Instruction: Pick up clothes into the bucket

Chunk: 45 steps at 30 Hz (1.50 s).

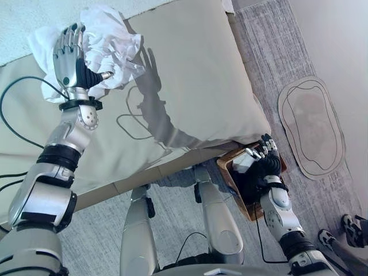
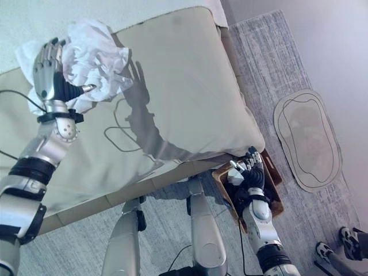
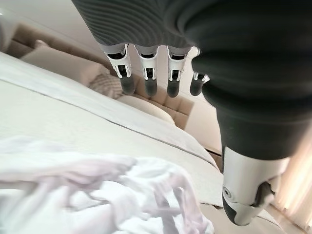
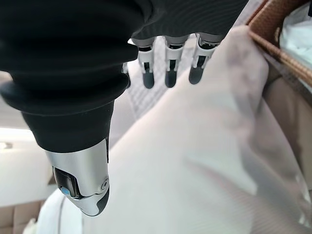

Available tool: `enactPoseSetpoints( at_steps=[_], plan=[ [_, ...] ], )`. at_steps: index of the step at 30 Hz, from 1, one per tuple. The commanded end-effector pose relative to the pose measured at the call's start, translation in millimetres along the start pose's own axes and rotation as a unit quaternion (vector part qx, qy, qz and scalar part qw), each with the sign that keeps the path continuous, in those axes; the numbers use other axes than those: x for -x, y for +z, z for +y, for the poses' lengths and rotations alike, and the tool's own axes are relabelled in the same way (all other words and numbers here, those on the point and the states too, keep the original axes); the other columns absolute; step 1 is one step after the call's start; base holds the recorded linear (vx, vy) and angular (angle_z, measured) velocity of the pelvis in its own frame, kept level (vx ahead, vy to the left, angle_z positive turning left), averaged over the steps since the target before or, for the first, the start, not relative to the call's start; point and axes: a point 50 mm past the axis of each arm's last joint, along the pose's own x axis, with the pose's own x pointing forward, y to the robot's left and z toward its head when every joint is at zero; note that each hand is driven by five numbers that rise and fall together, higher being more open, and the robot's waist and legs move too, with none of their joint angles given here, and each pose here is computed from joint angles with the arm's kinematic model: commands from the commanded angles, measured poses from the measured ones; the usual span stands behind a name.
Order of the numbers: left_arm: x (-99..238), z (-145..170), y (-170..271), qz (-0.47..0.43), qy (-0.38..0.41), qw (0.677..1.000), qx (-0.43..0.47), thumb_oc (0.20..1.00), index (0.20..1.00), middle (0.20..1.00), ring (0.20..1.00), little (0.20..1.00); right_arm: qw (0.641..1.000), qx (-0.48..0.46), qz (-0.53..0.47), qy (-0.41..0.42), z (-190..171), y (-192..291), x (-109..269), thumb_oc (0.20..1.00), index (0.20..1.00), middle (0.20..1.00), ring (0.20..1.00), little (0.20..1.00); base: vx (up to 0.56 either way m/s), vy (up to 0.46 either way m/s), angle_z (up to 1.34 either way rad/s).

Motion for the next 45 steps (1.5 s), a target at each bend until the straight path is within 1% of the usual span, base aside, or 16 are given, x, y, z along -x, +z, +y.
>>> enactPoseSetpoints(
  at_steps=[1,7,9,14,16,19,27,30,32,36,37,38,39,45],
  plan=[
    [-18.3,32.3,-23.1,0.017,0.050,0.997,-0.049,1.000,1.000,1.000,1.000,1.000,0.997,-0.004,-0.070,0.013,-4.1,27.7,-3.5,1.000,1.000,1.000,1.000,1.000,-0.02,0.032,0.01],
    [-27.8,41.4,-19.0,0.000,0.062,0.996,-0.066,1.000,1.000,1.000,1.000,1.000,0.996,-0.003,-0.084,0.014,-4.2,33.4,-3.4,1.000,1.000,1.000,1.000,1.000,0.00,0.003,-0.07],
    [-38.8,49.7,-24.3,-0.007,0.056,0.990,-0.132,1.000,1.000,1.000,1.000,1.000,0.995,-0.009,-0.099,0.023,-4.4,39.8,-2.6,1.000,1.000,1.000,1.000,1.000,-0.01,0.010,-0.03],
    [-47.5,56.5,-28.8,0.004,0.054,0.984,-0.171,1.000,1.000,1.000,1.000,1.000,0.994,-0.016,-0.109,0.028,-2.9,43.3,-0.8,1.000,1.000,1.000,1.000,1.000,0.00,0.010,-0.08],
    [-48.2,58.1,-37.9,0.021,0.040,0.977,-0.207,1.000,1.000,1.000,1.000,1.000,0.993,-0.015,-0.111,0.030,-3.0,44.0,0.6,1.000,1.000,1.000,1.000,1.000,0.00,0.032,-0.05],
    [-47.7,57.3,-47.1,0.045,0.016,0.971,-0.236,1.000,1.000,1.000,1.000,1.000,0.993,-0.015,-0.112,0.031,-4.2,45.0,0.7,1.000,1.000,1.000,1.000,1.000,0.00,0.011,-0.07],
    [-54.2,64.7,-53.4,0.050,-0.013,0.953,-0.299,1.000,1.000,1.000,1.000,1.000,0.992,-0.017,-0.118,0.038,-7.4,49.0,0.5,1.000,1.000,1.000,1.000,1.000,0.00,0.003,0.01],
    [-62.6,78.3,-53.8,0.044,-0.007,0.944,-0.327,1.000,1.000,1.000,1.000,1.000,0.991,-0.021,-0.122,0.044,-8.8,51.9,0.3,1.000,1.000,1.000,1.000,1.000,0.00,0.000,0.00],
    [-65.3,82.1,-53.0,0.040,-0.006,0.941,-0.335,1.000,1.000,1.000,1.000,1.000,0.991,-0.021,-0.121,0.044,-10.0,51.6,0.2,1.000,1.000,1.000,1.000,1.000,0.00,0.000,0.00],
    [-61.5,83.2,-63.7,0.047,-0.046,0.928,-0.366,1.000,1.000,1.000,1.000,1.000,0.992,-0.022,-0.115,0.045,-10.0,50.2,-1.0,1.000,1.000,1.000,1.000,1.000,0.00,0.000,0.00],
    [-61.6,83.2,-63.6,0.047,-0.046,0.928,-0.366,0.849,0.849,0.849,0.849,0.849,0.992,-0.022,-0.115,0.045,-9.9,50.2,-1.0,1.000,1.000,1.000,1.000,1.000,0.00,0.000,0.00],
    [-56.9,78.1,-68.3,0.050,-0.071,0.923,-0.375,0.485,0.485,0.485,0.485,0.485,0.992,-0.021,-0.112,0.047,-9.6,49.7,-1.5,1.000,1.000,1.000,1.000,1.000,0.00,0.000,0.00],
    [-54.8,75.2,-69.5,0.052,-0.080,0.923,-0.373,0.200,0.200,0.200,0.200,0.200,0.992,-0.020,-0.111,0.048,-9.2,49.5,-1.9,1.000,1.000,1.000,1.000,1.000,0.00,0.000,0.00],
    [-47.5,66.0,-73.9,0.057,-0.108,0.922,-0.369,0.200,0.200,0.200,0.200,0.200,0.992,-0.018,-0.112,0.046,-11.5,51.0,-3.4,1.000,1.000,1.000,1.000,1.000,0.00,0.005,0.02]
  ],
)
